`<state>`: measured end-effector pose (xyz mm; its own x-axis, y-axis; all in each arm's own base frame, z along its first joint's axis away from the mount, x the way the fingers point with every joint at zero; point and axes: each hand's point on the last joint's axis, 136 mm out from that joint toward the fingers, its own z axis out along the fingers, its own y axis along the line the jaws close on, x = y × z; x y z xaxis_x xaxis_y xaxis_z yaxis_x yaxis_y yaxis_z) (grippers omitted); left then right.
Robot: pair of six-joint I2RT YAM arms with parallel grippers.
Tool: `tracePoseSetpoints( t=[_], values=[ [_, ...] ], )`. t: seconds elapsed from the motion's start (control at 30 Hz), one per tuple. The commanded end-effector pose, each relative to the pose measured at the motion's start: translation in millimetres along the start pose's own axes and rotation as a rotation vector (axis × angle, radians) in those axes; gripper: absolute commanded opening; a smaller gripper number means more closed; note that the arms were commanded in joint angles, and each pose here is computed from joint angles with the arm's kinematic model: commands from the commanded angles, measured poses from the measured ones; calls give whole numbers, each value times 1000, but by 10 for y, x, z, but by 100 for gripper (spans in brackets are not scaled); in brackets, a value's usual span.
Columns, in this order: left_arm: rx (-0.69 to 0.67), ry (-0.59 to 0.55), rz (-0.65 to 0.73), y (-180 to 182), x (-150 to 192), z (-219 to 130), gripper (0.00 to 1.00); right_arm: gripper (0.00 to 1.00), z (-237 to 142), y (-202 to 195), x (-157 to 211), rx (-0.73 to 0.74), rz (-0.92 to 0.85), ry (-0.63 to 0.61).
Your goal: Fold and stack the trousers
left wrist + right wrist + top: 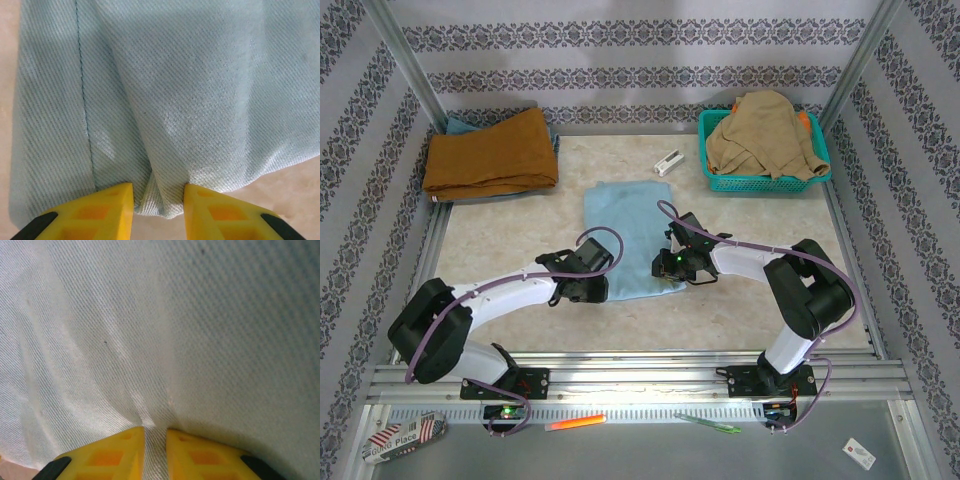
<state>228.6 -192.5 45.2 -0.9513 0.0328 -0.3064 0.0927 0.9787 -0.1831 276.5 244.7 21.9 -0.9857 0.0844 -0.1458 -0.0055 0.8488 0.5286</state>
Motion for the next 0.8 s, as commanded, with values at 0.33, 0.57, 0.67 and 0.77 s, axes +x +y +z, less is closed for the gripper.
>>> tracePoseSetpoints(
  t=[0.33,0.57,0.67,0.77],
  values=[
    [44,-30,-21,1,18,-64,0,24,155,-661,311,240,66,70],
    [139,-95,-8,-96,-14,-210,10,25,185,-651,307,234,71,76],
    [168,-74,13,-126,57,-133,13,25,179,-649,306,237,67,76],
    [158,-49,22,-88,133,-54,14,25,178,-647,315,237,66,78]
  ],
)
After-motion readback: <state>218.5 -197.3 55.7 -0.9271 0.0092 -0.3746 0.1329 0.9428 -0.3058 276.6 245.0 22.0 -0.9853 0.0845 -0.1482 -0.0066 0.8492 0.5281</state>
